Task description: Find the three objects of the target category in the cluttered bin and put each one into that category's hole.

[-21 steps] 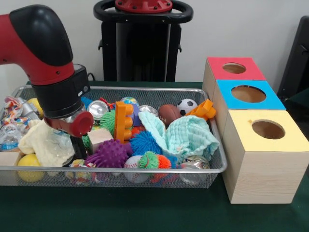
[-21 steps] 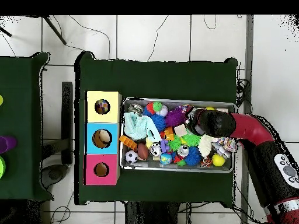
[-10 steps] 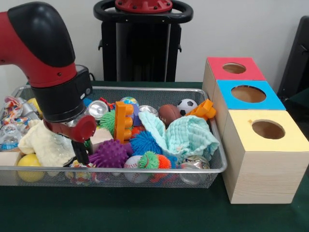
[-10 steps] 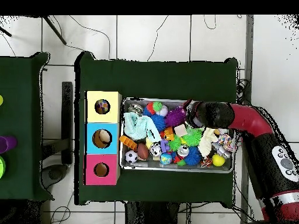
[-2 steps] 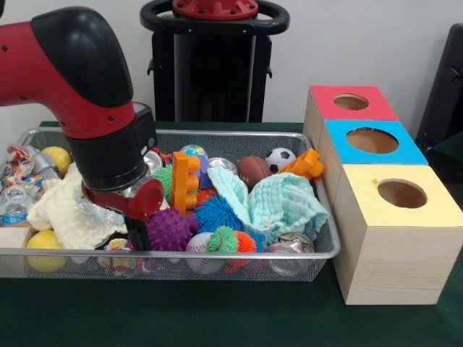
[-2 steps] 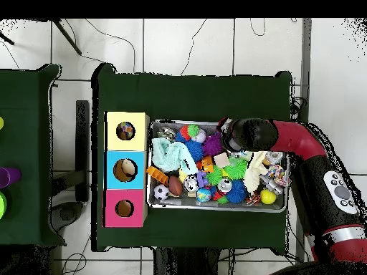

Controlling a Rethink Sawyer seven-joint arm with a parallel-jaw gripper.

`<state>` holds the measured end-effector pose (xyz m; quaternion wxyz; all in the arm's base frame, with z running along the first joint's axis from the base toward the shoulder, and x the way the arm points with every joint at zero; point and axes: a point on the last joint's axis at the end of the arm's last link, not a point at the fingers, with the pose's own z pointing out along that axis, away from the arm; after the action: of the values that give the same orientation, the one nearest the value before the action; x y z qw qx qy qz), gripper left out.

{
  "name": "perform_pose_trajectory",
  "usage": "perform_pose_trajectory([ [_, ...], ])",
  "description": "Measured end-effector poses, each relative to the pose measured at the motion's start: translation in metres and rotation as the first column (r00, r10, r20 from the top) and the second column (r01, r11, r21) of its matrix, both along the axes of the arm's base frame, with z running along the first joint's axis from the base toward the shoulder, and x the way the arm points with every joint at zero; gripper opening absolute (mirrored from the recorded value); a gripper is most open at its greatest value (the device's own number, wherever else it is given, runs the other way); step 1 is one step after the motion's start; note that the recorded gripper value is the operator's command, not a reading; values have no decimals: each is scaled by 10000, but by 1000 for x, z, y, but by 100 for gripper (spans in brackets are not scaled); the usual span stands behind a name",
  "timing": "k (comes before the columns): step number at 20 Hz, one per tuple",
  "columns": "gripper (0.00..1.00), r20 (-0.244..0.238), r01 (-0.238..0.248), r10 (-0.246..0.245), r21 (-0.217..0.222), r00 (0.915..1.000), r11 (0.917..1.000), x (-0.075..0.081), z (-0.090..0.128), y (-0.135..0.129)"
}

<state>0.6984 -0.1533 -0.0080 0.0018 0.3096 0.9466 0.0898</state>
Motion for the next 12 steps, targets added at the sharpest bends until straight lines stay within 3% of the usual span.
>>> perform_pose_trajectory([
  [12,0,-79,-20,21,70,10000,10000,-1,-5,4],
])
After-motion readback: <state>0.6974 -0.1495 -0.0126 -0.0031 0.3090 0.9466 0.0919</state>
